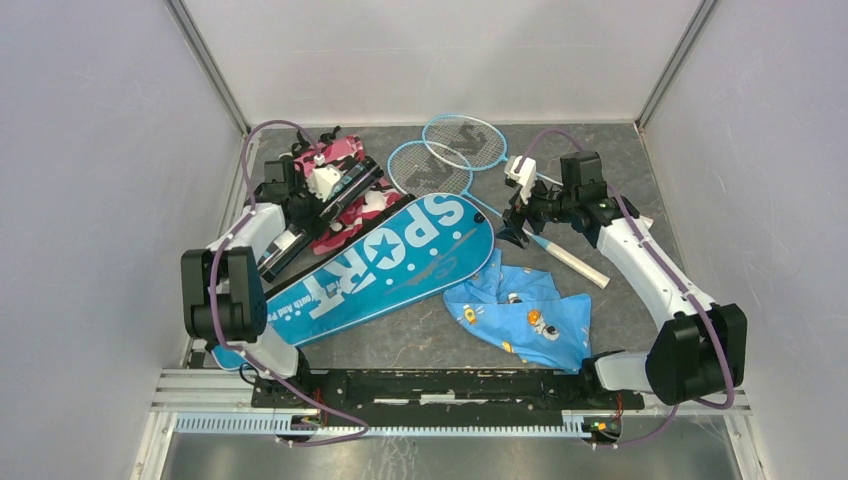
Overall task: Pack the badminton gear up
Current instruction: Place the shuttle tube at the center of the board, then pick up the racket bag from the center of the board, then open the racket bag at the center of the board.
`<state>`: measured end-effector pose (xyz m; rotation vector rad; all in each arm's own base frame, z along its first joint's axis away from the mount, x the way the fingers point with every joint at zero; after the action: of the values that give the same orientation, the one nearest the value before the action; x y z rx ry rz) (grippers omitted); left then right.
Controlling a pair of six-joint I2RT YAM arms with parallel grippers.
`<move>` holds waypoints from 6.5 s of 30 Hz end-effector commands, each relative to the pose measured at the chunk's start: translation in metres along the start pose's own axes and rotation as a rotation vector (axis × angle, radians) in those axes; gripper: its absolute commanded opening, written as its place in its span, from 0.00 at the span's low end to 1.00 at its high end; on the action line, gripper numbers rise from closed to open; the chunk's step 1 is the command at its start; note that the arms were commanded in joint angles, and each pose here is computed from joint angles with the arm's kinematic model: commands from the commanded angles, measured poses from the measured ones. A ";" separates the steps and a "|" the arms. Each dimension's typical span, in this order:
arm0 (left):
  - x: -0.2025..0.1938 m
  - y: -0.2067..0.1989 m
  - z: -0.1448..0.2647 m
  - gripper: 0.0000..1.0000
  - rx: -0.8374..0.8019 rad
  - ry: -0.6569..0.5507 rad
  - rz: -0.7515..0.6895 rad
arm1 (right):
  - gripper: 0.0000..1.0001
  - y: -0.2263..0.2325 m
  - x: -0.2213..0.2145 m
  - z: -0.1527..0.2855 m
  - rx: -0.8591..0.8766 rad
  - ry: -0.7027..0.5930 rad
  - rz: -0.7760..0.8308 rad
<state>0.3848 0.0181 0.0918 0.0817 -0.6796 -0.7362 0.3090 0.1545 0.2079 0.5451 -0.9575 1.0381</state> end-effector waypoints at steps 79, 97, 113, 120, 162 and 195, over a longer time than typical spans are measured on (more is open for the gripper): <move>0.189 -0.124 0.136 0.02 -0.114 -0.497 -0.054 | 0.98 -0.052 0.123 -0.016 -0.081 -0.128 0.281; 0.215 -0.145 0.123 0.02 0.092 -0.576 0.102 | 0.98 -0.054 0.151 -0.060 -0.214 -0.348 -0.433; 0.222 -0.182 0.103 0.02 0.066 -0.585 0.114 | 0.94 -0.040 0.115 -0.103 -0.122 -0.282 -0.754; 0.223 -0.193 0.099 0.02 0.083 -0.575 0.079 | 0.86 -0.043 0.087 -0.112 -0.198 -0.204 -0.805; 0.226 -0.208 0.130 0.64 -0.439 -0.579 -0.022 | 0.00 -0.039 0.125 -0.058 0.154 -0.392 -0.508; 0.197 -0.206 0.053 0.83 -0.183 -0.410 -0.035 | 0.05 -0.030 0.104 -0.071 0.345 -0.343 -0.477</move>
<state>0.3234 -0.2623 0.1814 -0.3441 -0.9475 -0.8779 0.3831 0.2425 0.2407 1.1707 -0.8333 0.5934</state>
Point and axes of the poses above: each gripper's point midway between its finger pads, its own z axis back along the fingers, its own y axis along the line the jaws close on, x = y × z, the point moved 3 cm from there along z, back along the fingers, and after that the axes turned 2 degrees about -z, right-handed, at the moved point
